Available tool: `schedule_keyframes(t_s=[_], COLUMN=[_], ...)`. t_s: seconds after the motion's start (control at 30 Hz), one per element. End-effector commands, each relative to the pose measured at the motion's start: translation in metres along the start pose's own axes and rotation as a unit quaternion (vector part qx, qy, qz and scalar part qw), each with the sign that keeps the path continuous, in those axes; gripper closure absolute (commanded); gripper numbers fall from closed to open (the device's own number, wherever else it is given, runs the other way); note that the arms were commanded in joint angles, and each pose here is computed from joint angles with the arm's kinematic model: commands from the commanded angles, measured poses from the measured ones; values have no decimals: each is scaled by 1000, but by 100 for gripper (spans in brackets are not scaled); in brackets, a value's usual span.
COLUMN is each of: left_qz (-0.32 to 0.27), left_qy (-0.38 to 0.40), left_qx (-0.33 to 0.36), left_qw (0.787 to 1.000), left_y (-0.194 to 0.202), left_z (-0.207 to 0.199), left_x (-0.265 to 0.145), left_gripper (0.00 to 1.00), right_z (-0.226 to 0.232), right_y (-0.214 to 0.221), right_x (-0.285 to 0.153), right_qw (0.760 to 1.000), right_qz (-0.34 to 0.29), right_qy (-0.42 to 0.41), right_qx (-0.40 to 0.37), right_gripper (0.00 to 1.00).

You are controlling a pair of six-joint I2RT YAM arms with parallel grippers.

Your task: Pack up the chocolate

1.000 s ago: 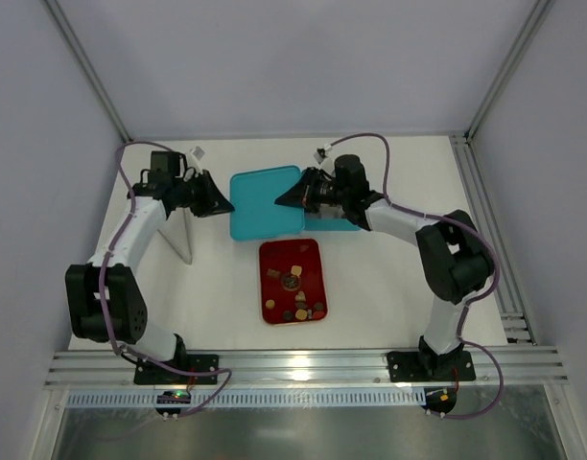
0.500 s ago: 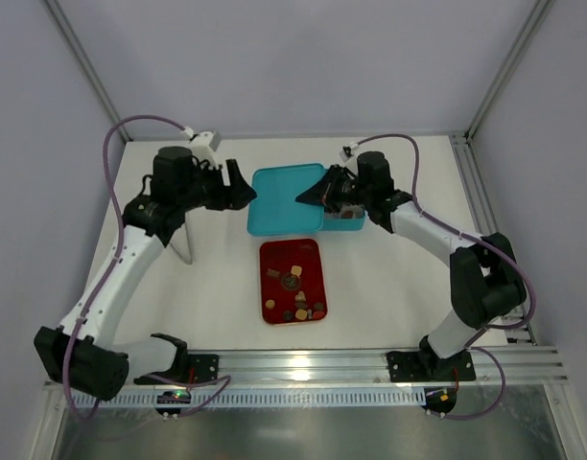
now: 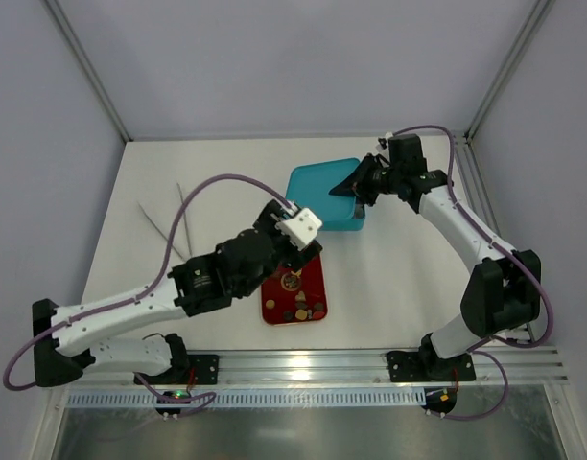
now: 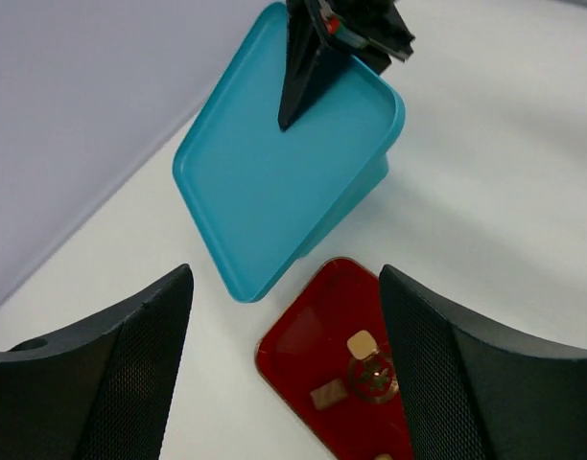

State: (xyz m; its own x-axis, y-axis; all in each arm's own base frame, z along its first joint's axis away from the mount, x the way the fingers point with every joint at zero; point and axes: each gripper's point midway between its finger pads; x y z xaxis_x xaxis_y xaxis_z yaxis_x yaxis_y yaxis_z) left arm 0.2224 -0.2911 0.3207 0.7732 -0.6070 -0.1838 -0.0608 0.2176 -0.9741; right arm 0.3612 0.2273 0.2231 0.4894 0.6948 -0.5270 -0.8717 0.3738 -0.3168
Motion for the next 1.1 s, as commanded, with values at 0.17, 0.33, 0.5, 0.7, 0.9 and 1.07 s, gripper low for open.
schedule_keyframes(t_s=[0.17, 0.33, 0.5, 0.7, 0.9, 1.07], left_qz=[-87, -87, -89, -82, -69, -74], left_qy=[-70, -61, -46, -33, -37, -55], left_qx=[150, 201, 222, 225, 250, 233], left_qw=[982, 974, 970, 970, 965, 968], left_y=[-26, -16, -7, 2, 17, 14], left_z=[-20, -36, -50, -57, -59, -41], left_x=[9, 21, 32, 34, 53, 67], left_gripper=[22, 22, 22, 23, 23, 24], right_z=[38, 42, 44, 45, 48, 51], right_y=[-9, -8, -9, -8, -6, -1], right_x=[-40, -45, -48, -49, -53, -59], right_qw=[999, 999, 999, 999, 999, 999], right_qz=[-10, -12, -15, -15, -16, -16], right_qy=[-8, -9, -10, -12, -18, -27], right_qx=[-32, -32, -33, -33, -28, -27], right_gripper=[96, 96, 96, 96, 96, 96])
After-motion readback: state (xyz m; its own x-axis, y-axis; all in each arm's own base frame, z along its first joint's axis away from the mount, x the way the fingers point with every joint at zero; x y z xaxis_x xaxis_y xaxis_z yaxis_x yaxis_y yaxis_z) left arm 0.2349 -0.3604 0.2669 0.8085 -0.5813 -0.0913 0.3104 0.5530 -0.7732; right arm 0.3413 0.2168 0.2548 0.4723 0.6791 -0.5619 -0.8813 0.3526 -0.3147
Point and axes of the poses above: each gripper's point midway between its finger pads, its own x axis out along the fingers, its own z axis along the line the jaws close on, y = z × x, and after that the axes turned 9 degrees about -x, right-handed
